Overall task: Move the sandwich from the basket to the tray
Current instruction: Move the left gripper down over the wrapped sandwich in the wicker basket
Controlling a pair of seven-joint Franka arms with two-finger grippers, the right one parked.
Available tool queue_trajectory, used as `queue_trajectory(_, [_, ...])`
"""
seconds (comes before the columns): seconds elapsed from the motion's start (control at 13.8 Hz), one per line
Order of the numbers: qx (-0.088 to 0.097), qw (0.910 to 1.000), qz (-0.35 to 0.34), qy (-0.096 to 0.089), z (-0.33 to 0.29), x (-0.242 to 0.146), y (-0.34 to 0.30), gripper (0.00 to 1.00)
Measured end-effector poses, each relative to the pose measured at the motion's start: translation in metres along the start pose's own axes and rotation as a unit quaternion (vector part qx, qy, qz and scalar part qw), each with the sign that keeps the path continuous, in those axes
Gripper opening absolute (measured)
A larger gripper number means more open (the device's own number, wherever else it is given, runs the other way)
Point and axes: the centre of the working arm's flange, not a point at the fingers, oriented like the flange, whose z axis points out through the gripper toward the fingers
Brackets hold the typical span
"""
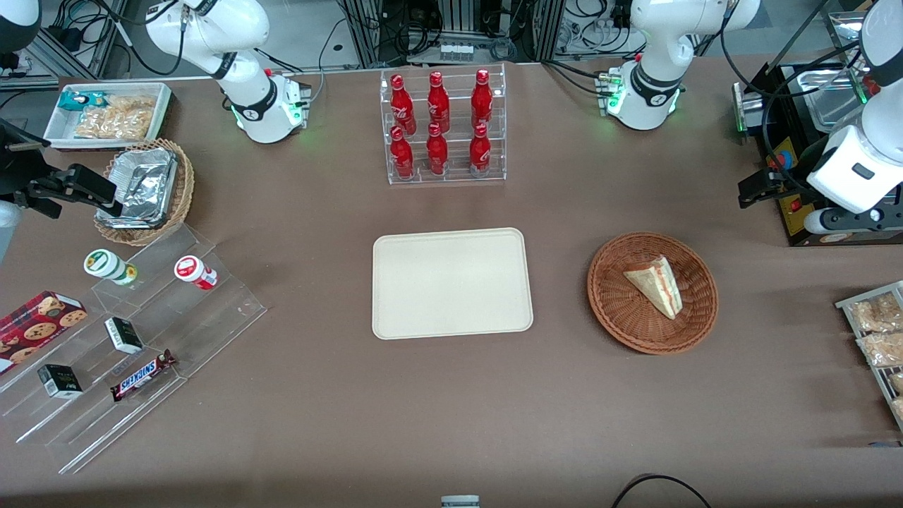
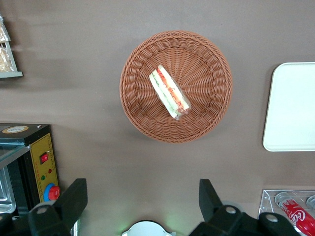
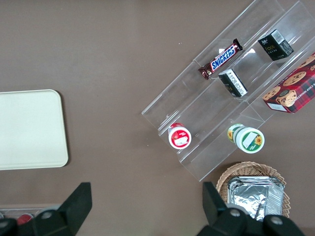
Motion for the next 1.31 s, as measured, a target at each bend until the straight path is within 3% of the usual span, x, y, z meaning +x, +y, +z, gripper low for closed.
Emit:
queue_trajectory(0.29, [0.001, 1.0, 0.007, -0.005, 0.004, 0.001, 0.006, 1.0])
queue_trajectory(0.58, [0.004, 0.9993, 0.008, -0.035, 0.044, 0.01, 0.008, 1.0])
queue_trajectory(0.73, [0.003, 0.9993, 0.008, -0.036, 0.077, 0.018, 0.009, 1.0])
queue_trajectory(1.31, [-0.003, 0.9997, 0.008, 0.025, 0.205, 0.021, 0.015, 1.0])
